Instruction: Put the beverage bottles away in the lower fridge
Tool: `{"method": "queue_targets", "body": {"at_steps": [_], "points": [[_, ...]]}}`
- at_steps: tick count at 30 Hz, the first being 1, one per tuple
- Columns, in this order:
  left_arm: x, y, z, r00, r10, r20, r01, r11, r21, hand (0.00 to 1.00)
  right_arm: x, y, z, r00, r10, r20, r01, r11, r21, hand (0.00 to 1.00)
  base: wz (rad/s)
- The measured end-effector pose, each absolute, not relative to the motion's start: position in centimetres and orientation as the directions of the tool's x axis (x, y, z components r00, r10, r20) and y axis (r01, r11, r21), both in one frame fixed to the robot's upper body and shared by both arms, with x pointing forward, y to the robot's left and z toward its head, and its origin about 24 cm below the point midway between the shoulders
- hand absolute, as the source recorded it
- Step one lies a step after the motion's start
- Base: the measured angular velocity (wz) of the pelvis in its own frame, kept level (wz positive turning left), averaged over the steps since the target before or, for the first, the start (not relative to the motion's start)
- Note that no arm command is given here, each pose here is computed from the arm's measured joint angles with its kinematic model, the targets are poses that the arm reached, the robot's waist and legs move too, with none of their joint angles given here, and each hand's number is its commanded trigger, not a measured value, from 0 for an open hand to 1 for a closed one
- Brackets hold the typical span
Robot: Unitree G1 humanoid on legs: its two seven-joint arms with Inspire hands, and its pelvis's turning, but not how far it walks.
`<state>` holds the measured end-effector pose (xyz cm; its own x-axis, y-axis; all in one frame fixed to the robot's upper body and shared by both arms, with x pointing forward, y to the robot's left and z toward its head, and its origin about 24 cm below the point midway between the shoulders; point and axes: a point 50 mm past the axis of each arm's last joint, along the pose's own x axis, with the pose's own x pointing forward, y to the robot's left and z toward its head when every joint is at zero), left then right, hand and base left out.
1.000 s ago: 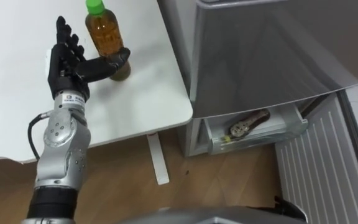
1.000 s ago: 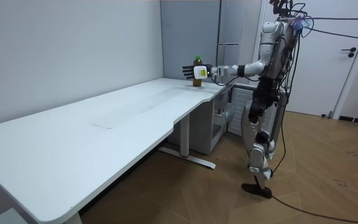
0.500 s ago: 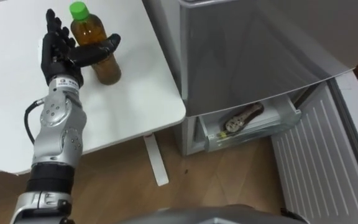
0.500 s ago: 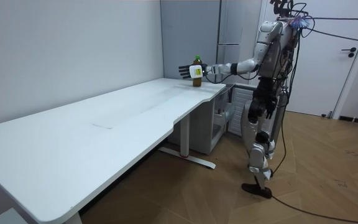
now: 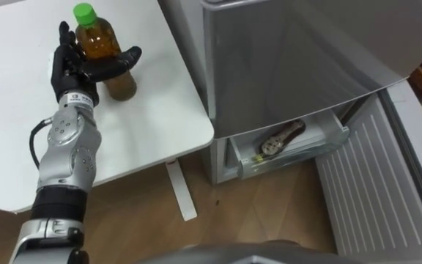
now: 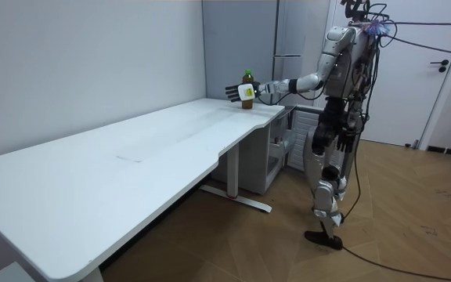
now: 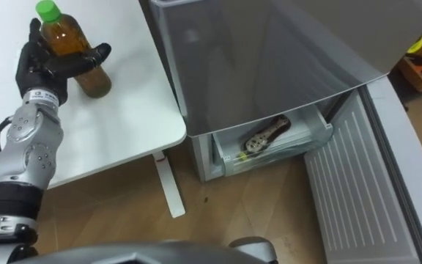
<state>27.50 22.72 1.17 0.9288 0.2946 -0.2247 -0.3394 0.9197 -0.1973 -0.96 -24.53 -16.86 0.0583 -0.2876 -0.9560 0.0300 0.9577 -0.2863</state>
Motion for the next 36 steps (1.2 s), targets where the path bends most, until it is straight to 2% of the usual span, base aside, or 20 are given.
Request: {"method": "queue_targets", "body": {"at_steps": [2, 3, 4, 5, 25, 36], "points": [[27.5, 22.7, 1.1, 0.927, 0.294, -0.231, -0.341, 0.920, -0.196, 0.03, -1.0, -24.5, -16.9, 0.052, -0.288, -0.956, 0.014, 0.958, -0.288, 0.00, -0.05], [27.5, 22.8, 1.0, 0.926, 0.296, -0.236, -0.343, 0.919, -0.193, 0.22, -1.0, -24.5, -16.9, 0.053, -0.288, -0.956, 0.002, 0.957, -0.289, 0.00, -0.08], [27.5, 22.8, 0.9, 0.924, 0.297, -0.239, -0.345, 0.919, -0.191, 0.57, -0.9, -24.5, -16.9, 0.054, -0.289, -0.956, -0.001, 0.957, -0.289, 0.00, -0.10], [27.5, 23.0, 0.8, 0.922, 0.300, -0.244, -0.348, 0.919, -0.185, 1.00, -0.9, -24.6, -16.9, 0.056, -0.289, -0.956, -0.010, 0.957, -0.290, 0.00, -0.07], [27.3, 23.7, 0.6, 0.914, 0.313, -0.259, -0.360, 0.920, -0.158, 1.00, -0.8, -24.5, -16.9, 0.041, -0.263, -0.964, -0.050, 0.963, -0.265, 0.00, -0.02], [27.3, 23.7, 0.6, 0.909, 0.325, -0.262, -0.371, 0.916, -0.153, 1.00, 0.6, -24.4, -16.9, 0.077, -0.245, -0.966, -0.079, 0.965, -0.251, 0.00, 0.00]]}}
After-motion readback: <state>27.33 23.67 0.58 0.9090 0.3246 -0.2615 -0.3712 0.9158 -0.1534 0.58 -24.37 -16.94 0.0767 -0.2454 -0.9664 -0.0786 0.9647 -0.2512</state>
